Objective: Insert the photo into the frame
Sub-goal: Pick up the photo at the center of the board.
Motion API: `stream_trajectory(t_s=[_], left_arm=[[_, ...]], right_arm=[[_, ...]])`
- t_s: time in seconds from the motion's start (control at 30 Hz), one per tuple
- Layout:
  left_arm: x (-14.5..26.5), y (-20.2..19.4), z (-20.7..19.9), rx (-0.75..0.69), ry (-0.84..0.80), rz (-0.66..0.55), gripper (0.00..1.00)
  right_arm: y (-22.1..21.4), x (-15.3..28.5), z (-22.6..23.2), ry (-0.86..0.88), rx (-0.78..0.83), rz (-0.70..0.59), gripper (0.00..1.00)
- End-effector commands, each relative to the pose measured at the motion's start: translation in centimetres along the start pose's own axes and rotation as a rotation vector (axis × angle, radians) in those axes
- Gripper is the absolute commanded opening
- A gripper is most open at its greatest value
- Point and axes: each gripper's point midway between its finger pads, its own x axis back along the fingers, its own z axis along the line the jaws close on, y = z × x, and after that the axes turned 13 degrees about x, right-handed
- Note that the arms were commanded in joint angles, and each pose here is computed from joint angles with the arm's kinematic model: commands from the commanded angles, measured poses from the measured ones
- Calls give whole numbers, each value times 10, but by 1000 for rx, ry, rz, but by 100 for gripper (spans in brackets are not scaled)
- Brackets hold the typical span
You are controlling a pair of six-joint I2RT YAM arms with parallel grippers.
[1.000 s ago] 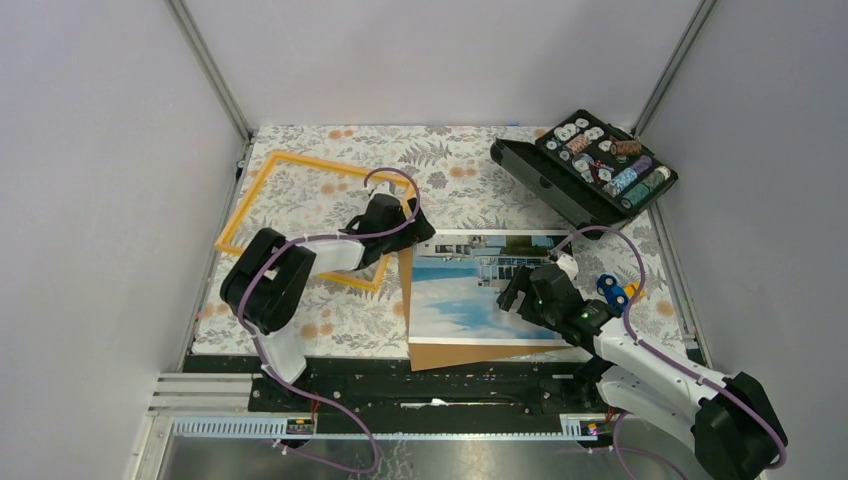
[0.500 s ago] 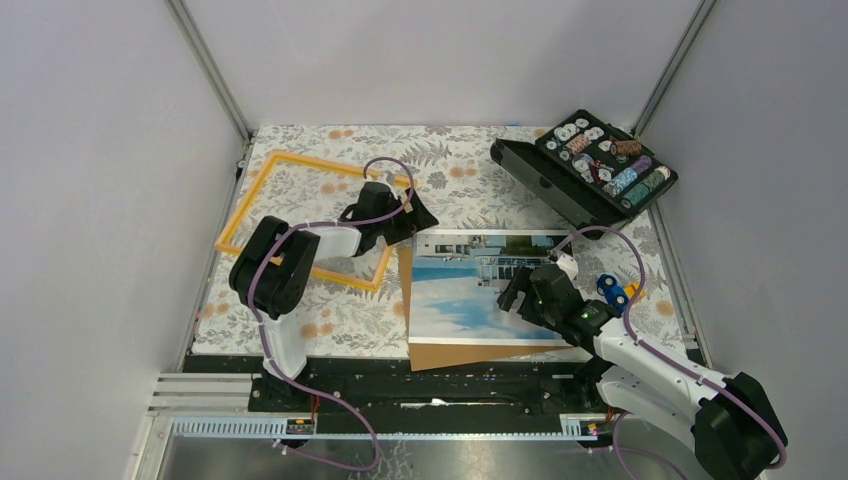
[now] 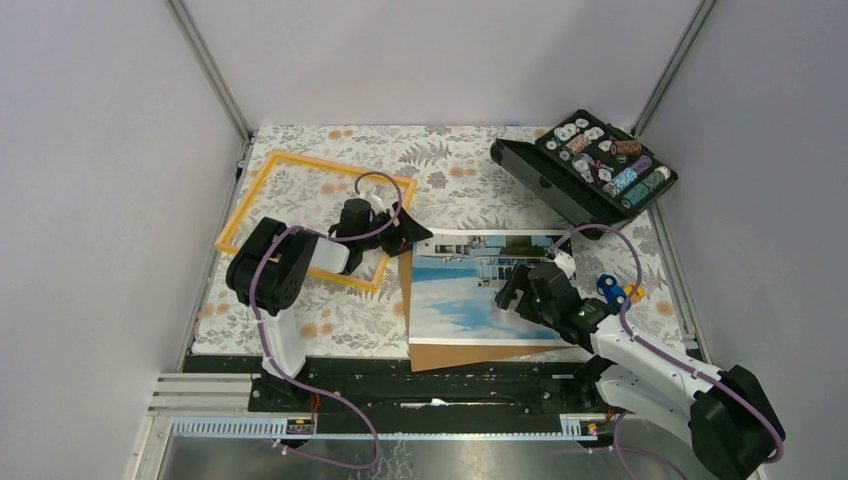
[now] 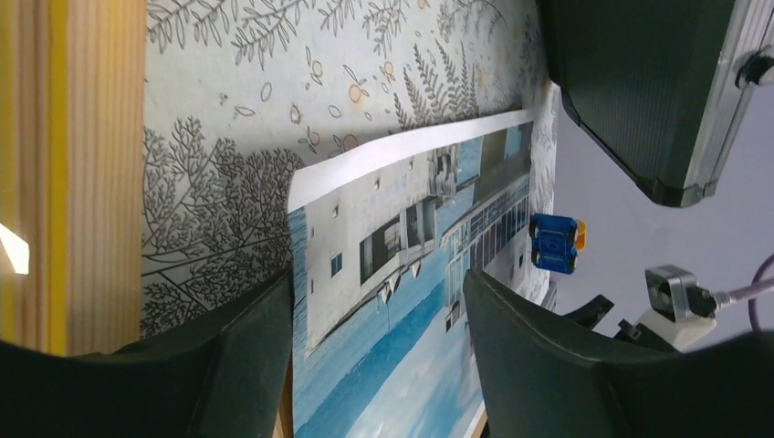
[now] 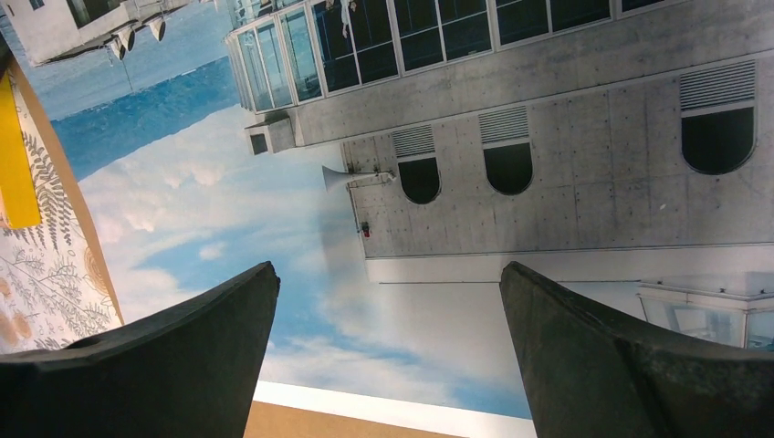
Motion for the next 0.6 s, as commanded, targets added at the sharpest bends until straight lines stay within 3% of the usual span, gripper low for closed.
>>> stream_trajectory(t_s=[0.0, 0.4, 0.57], left_arm=[[8, -14, -26, -22, -141, 55, 68], [14, -73, -18, 22, -87, 36, 42], [21, -78, -16, 9, -51, 7, 22]], right_arm=[[-8, -1, -5, -24, 23, 29, 100], [-6, 1, -4, -12, 20, 19, 100], [-5, 2, -3, -2, 18, 7, 100]])
